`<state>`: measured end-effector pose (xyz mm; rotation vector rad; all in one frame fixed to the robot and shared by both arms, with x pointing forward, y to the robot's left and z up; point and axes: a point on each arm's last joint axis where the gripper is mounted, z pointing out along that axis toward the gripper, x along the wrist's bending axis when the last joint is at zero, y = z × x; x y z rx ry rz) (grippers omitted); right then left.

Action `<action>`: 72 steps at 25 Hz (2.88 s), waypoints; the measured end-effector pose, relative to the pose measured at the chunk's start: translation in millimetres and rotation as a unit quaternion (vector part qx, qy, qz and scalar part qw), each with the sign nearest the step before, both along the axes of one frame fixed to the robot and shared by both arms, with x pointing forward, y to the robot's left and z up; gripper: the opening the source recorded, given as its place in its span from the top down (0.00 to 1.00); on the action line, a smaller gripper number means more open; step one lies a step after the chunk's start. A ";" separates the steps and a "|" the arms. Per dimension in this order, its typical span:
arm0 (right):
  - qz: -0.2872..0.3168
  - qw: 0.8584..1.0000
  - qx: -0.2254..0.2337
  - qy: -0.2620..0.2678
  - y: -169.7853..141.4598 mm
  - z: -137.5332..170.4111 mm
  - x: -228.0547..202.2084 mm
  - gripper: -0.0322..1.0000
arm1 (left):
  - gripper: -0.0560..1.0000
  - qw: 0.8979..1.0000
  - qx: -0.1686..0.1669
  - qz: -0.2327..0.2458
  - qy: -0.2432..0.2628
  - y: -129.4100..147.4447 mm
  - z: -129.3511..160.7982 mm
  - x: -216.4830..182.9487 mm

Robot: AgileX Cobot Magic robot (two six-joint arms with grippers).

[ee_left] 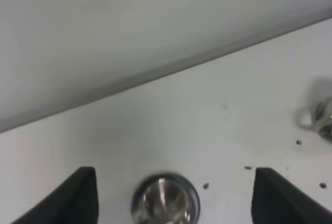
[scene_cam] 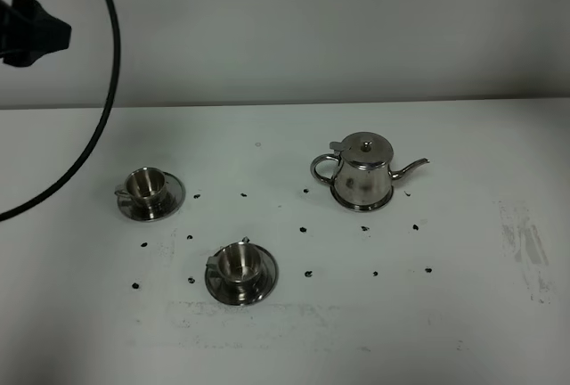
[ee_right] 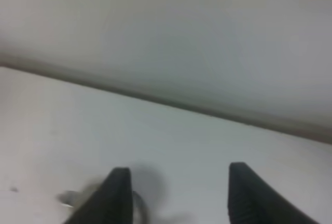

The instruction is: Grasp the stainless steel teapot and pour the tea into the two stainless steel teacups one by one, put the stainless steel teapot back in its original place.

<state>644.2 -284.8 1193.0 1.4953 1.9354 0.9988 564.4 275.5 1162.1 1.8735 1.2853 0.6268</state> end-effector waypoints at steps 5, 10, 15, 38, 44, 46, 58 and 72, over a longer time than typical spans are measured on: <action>0.021 0.994 0.022 -0.109 15.4 16.4 -53.0 0.57 | 0.35 0.998 -0.003 0.052 -0.046 18.1 12.7 -64.9; 0.034 0.986 0.007 -0.165 29.0 7.2 -89.2 0.57 | 0.35 0.995 0.007 0.070 -0.075 19.8 14.6 -129.3; 0.061 0.987 0.001 -0.147 45.8 -14.3 -92.6 0.57 | 0.35 0.994 0.027 0.102 -0.036 21.2 -6.3 -184.5; 0.161 0.986 -0.020 -0.027 152.0 -134.7 -38.5 0.57 | 0.35 0.986 0.006 0.164 -0.035 14.1 -112.9 -328.6; 0.168 0.986 -0.008 -0.013 168.3 -136.3 -5.0 0.57 | 0.36 0.986 0.006 0.167 -0.024 14.4 -122.0 -328.9; 0.170 0.985 -0.012 -0.008 173.1 -135.0 6.6 0.57 | 0.37 0.986 0.007 0.166 -0.013 14.4 -125.7 -328.7; 0.142 0.985 -0.079 0.062 188.6 -163.3 70.9 0.57 | 0.44 0.986 0.008 0.167 -0.001 14.6 -129.3 -328.5; 0.128 0.976 -0.106 0.141 193.3 -213.0 90.7 0.57 | 0.44 0.986 0.008 0.167 -0.001 14.6 -129.4 -328.6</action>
